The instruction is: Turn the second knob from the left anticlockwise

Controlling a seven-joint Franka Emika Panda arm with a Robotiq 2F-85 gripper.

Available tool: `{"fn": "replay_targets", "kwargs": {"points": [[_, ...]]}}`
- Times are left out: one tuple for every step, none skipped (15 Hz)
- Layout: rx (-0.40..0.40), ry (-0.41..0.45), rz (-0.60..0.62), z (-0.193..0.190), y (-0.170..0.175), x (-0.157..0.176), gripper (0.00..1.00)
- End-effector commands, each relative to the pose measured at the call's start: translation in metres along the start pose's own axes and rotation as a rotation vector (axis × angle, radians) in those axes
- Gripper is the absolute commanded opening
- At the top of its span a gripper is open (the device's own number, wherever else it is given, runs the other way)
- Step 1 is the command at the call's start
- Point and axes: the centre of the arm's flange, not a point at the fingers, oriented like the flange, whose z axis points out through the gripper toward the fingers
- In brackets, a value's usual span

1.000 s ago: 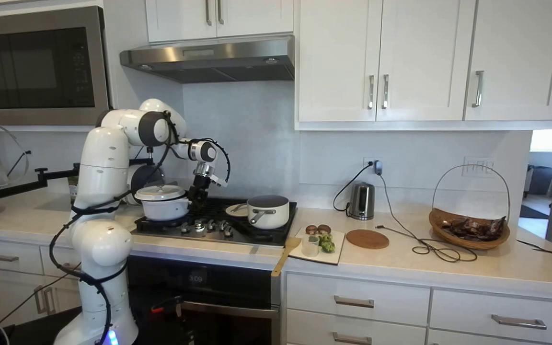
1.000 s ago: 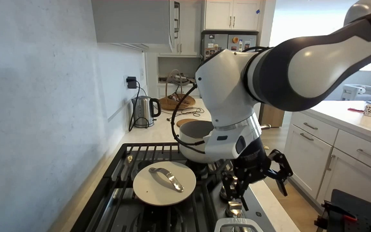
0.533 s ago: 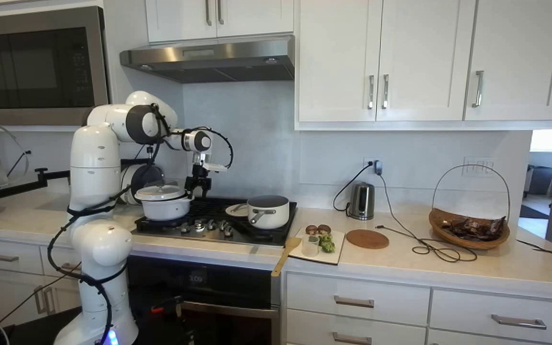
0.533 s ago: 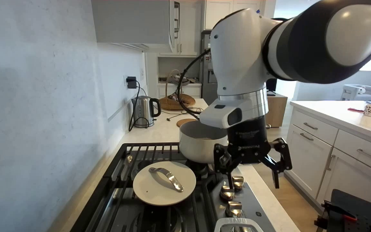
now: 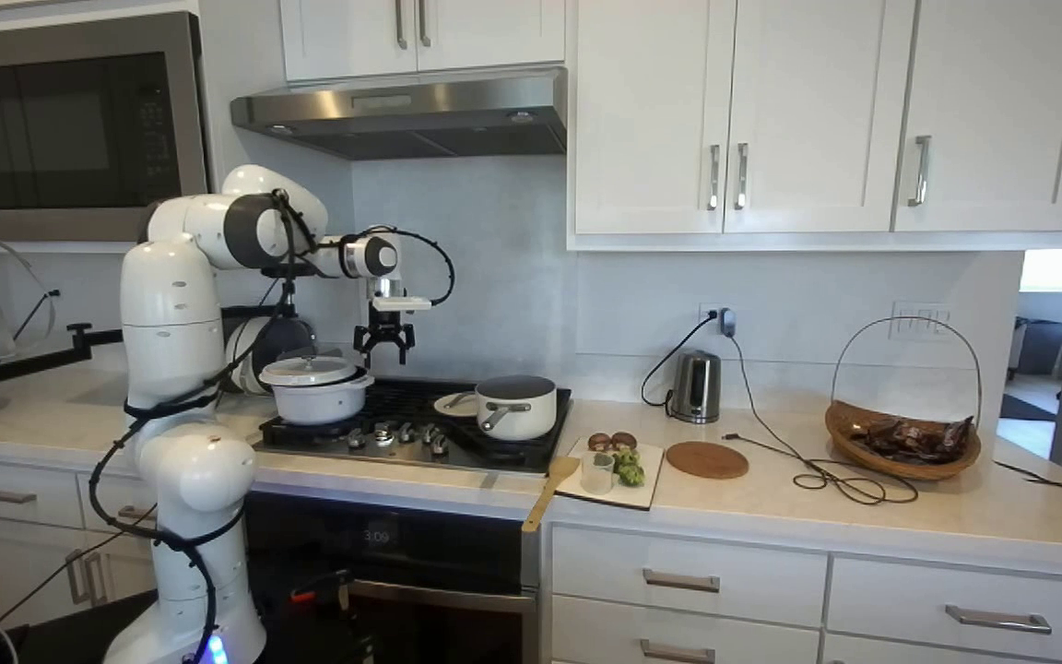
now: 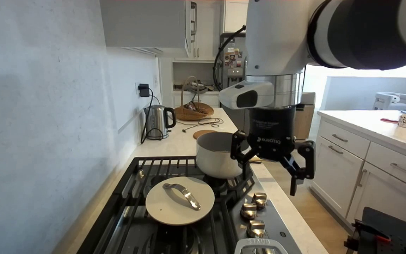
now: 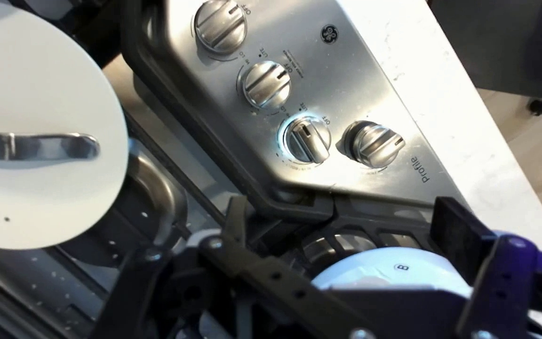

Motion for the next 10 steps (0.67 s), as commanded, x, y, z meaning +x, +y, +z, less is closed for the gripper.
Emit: {"fn": "replay_targets", "kwargs": {"points": [[-0.072, -0.019, 0.186, -0.0054, -0.0087, -0.0014, 1.00], [-0.082, -0.019, 0.234, -0.0064, -0.0088, -0.0016, 1.00], [-0.083, -0.012, 0.275, -0.0074, -0.0089, -0.0020, 1.00], [-0.037, -0.002, 0.200, -0.0060, 0.0008, -0.0004, 1.00], [-0.041, 0.001, 0.230, -0.0069, 0.0007, -0.0003, 1.00], [-0.042, 0.002, 0.242, -0.0073, 0.0007, -0.0003, 1.00], [-0.043, 0.002, 0.251, -0.0075, 0.0007, -0.0003, 1.00], [-0.043, 0.003, 0.255, -0.0075, 0.0007, -0.0002, 1.00], [-0.043, 0.003, 0.255, -0.0076, 0.0008, -0.0002, 1.00], [-0.044, 0.003, 0.255, -0.0076, 0.0008, -0.0002, 1.00]]}}
